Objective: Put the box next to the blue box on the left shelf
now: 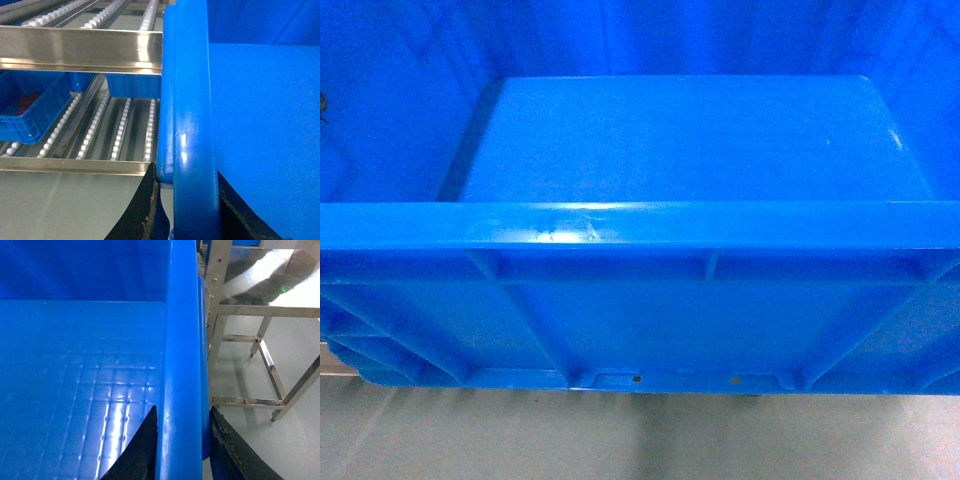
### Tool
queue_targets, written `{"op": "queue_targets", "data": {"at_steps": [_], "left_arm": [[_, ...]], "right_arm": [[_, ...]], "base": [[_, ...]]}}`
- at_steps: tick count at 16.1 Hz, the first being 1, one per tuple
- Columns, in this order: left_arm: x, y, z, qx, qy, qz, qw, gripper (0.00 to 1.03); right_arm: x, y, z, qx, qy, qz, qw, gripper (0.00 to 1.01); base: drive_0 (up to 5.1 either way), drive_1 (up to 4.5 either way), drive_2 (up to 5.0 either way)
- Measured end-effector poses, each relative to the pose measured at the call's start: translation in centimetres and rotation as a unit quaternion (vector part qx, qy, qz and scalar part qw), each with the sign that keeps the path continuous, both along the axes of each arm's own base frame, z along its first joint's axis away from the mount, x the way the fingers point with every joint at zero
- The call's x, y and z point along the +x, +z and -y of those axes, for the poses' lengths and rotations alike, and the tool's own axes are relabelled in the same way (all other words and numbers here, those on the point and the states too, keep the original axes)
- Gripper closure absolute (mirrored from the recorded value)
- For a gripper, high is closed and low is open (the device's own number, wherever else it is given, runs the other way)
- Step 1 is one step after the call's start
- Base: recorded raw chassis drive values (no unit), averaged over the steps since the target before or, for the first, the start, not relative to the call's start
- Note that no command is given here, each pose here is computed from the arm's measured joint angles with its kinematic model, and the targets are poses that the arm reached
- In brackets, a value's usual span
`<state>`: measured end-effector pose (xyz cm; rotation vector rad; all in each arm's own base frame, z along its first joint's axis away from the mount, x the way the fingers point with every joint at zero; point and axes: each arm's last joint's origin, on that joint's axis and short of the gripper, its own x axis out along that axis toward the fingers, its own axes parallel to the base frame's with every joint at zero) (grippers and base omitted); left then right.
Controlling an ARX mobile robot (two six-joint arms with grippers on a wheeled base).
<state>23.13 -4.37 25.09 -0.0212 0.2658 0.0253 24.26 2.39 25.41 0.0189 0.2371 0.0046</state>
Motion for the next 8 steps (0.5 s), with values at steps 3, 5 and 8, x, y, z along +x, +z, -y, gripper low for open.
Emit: {"op": "queue_targets", "data": {"at_steps": [3, 5, 8], "left_arm": [[0.01, 0.00, -0.01, 0.000, 0.000, 0.000, 1.0000, 0.85], [0.01, -0.01, -0.01, 0.000, 0.000, 0.000, 1.0000, 0.85], [-0.01, 0.02, 0.00, 0.000, 0.000, 0.001, 1.0000, 0.85]], "right_arm": [[-0.02, 0.04, 0.00, 0.000, 0.000, 0.001, 1.0000, 0.80], [-0.02, 0.03, 0.00, 0.000, 0.000, 0.001, 1.0000, 0.80], [-0.02, 0.03, 0.00, 0.000, 0.000, 0.001, 1.0000, 0.80]], "base": [[-5.1, 2.38, 2.4], [-5.0, 2.46, 2.5], [-5.0, 2.46, 2.5]]}}
